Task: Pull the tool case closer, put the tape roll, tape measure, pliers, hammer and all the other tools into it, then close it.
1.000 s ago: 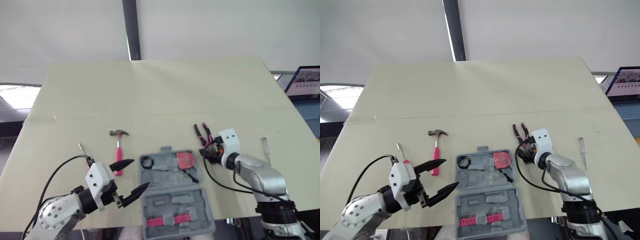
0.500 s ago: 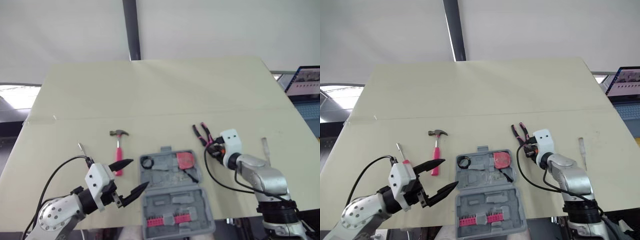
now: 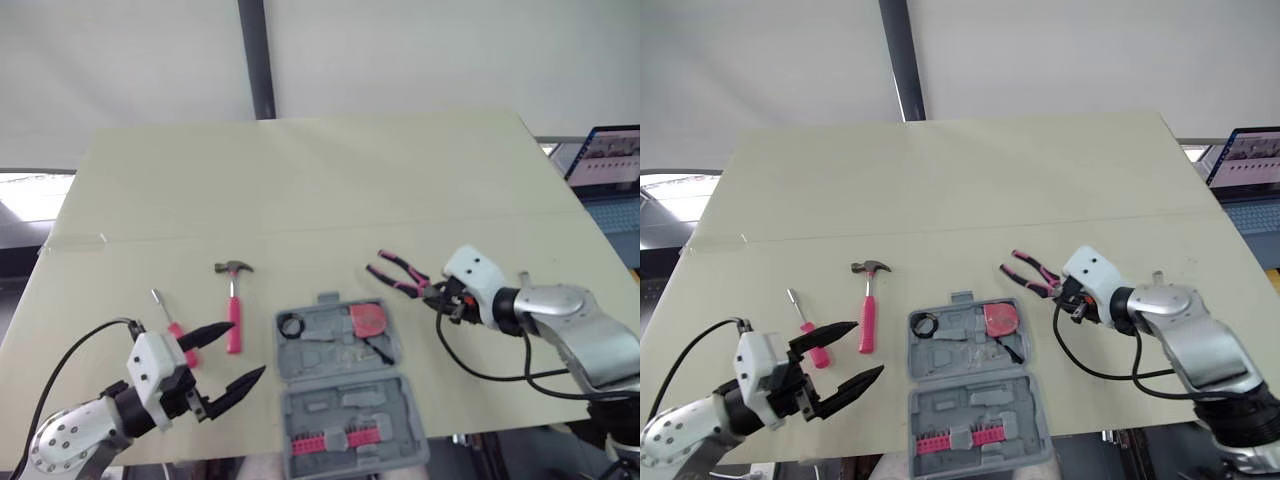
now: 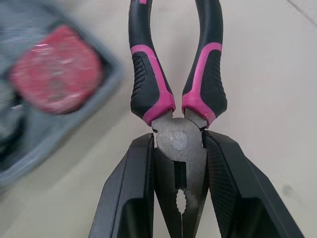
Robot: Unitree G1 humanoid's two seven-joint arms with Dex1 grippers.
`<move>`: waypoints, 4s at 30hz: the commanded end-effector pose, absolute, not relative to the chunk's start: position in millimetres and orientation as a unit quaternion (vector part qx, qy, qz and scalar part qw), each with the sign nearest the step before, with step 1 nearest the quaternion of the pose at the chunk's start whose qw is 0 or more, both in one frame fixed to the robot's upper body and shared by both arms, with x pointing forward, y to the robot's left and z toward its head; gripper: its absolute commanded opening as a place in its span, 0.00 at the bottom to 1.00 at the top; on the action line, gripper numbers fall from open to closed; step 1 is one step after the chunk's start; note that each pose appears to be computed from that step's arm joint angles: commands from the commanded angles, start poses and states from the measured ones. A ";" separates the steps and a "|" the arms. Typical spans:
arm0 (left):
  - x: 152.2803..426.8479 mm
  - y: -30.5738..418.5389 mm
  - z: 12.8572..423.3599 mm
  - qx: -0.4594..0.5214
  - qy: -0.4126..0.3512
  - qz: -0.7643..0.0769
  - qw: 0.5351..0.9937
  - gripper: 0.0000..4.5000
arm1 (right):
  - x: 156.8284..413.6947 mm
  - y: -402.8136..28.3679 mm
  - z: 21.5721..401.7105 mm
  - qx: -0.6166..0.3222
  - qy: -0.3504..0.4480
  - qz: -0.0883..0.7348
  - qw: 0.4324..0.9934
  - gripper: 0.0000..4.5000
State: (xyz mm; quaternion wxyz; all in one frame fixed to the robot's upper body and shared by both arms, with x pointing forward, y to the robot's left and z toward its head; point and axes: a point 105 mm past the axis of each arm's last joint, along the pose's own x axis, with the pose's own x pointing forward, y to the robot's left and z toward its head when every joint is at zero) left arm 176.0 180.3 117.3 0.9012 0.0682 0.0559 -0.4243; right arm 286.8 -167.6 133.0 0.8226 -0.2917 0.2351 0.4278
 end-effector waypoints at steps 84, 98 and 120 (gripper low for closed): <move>153.1 177.3 96.9 0.106 0.027 -0.464 0.879 1.00 | 258.6 -29.4 125.9 -0.256 0.216 0.657 0.676 0.73; 152.2 180.3 91.3 0.111 0.026 -0.471 0.874 1.00 | 248.0 -40.3 89.4 -0.158 0.196 0.661 0.707 0.01; 157.0 174.1 98.4 0.109 0.026 -0.472 0.874 1.00 | 252.8 -55.2 45.6 -0.154 0.290 0.616 0.716 0.01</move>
